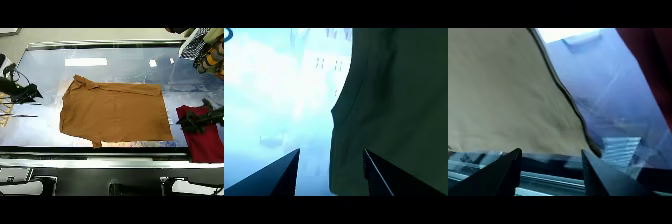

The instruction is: Fold the clothes and pants, and hang the long-sleeved shirts on hangers.

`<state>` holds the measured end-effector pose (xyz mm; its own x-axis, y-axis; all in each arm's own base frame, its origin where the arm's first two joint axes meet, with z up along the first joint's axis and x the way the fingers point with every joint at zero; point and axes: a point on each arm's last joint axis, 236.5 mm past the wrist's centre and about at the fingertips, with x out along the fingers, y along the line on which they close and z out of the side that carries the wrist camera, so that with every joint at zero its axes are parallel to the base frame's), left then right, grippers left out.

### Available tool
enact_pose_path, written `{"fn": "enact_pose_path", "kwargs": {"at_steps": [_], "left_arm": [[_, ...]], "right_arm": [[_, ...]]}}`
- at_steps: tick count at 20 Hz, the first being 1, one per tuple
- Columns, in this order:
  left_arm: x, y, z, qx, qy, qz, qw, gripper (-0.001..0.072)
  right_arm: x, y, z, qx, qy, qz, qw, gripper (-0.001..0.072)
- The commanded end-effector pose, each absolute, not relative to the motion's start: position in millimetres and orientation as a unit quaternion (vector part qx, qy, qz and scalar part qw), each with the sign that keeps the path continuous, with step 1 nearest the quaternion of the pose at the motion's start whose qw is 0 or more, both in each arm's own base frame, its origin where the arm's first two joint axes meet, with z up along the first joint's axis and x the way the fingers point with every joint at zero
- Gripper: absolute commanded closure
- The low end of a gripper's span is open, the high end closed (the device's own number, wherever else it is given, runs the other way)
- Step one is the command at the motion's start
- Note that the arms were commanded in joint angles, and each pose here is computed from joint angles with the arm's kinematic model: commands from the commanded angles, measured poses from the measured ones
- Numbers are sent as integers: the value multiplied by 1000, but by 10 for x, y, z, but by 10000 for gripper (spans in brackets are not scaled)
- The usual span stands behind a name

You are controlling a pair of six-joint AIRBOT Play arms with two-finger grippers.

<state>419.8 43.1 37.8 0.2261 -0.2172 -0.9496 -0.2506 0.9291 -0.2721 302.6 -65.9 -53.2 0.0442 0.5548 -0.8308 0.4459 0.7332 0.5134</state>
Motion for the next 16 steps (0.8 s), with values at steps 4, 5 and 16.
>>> {"fn": "enact_pose_path", "kwargs": {"at_steps": [4, 5, 16], "left_arm": [[3893, 430, 144, -194, 661, 16, 725, 248], [3894, 430, 134, -194, 662, 16, 724, 248], [3399, 238, -513, -232, 700, 6, 675, 248]], "right_arm": [[2714, -640, -904, 353, 703, 19, 617, 274], [2694, -631, -931, 353, 704, 18, 615, 274], [2604, -158, -1177, 364, 705, 55, 606, 340]]}}
